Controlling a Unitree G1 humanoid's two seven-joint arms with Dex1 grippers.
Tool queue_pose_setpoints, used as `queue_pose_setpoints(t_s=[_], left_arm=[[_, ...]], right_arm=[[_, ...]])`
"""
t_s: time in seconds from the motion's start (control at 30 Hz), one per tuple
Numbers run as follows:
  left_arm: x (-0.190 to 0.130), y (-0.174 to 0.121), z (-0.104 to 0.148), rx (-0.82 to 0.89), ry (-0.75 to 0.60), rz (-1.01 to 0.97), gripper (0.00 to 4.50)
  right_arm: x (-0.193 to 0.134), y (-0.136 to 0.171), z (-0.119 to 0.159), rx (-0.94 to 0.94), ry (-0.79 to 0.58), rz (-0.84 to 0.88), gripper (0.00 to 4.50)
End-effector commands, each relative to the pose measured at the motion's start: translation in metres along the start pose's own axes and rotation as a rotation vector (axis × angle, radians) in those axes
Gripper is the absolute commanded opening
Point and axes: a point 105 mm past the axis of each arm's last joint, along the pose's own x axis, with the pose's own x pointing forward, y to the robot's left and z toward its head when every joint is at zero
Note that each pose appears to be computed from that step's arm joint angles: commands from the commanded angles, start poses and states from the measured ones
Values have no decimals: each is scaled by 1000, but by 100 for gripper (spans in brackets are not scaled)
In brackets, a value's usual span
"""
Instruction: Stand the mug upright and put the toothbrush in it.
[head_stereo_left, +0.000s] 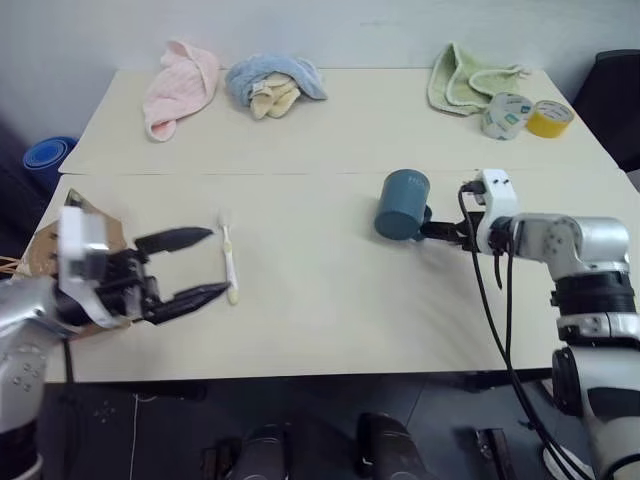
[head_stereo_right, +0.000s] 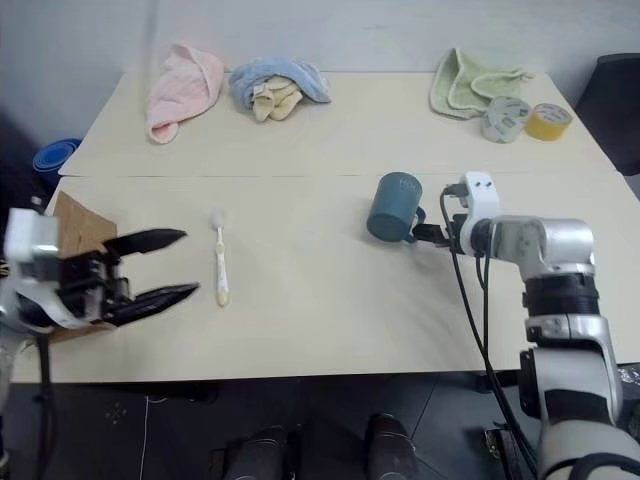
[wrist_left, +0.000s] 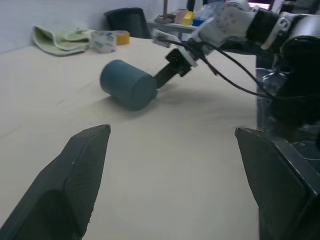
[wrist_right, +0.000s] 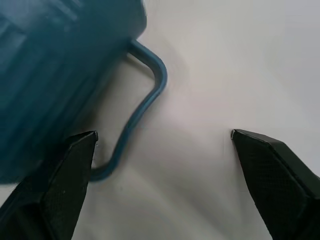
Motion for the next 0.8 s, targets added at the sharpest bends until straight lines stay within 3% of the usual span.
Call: queue_pose_setpoints(t_s=[0.03,0.1,0.2,0.23,0.27,0.33,0.6,0.7,0.8], left_arm=[[13,-19,2,16,-25,-35,423],[15,-22,0,7,-31,-32,423],[16,-25,-4,-9,-31,-25,425],[16,-26,-6,-13,-26,-28,425],[16,-27,-7,-18,-22,-32,425],[16,-28,-8,-23,-21,-37,425],[11,-29,-21,-60,-11,-13,425],[7,-28,-27,-76,-12,14,425],[1,-25,-32,-104,-31,67,425]], right_arm=[[13,3,4,-26,30,-4,450],[20,9,4,8,54,21,450],[28,18,2,16,111,61,395],[31,22,3,-1,124,75,350],[32,26,6,-2,132,90,342],[33,30,10,17,137,109,286],[31,22,10,-6,146,111,9],[30,23,15,-5,104,132,4],[31,36,27,-132,-28,243,4]])
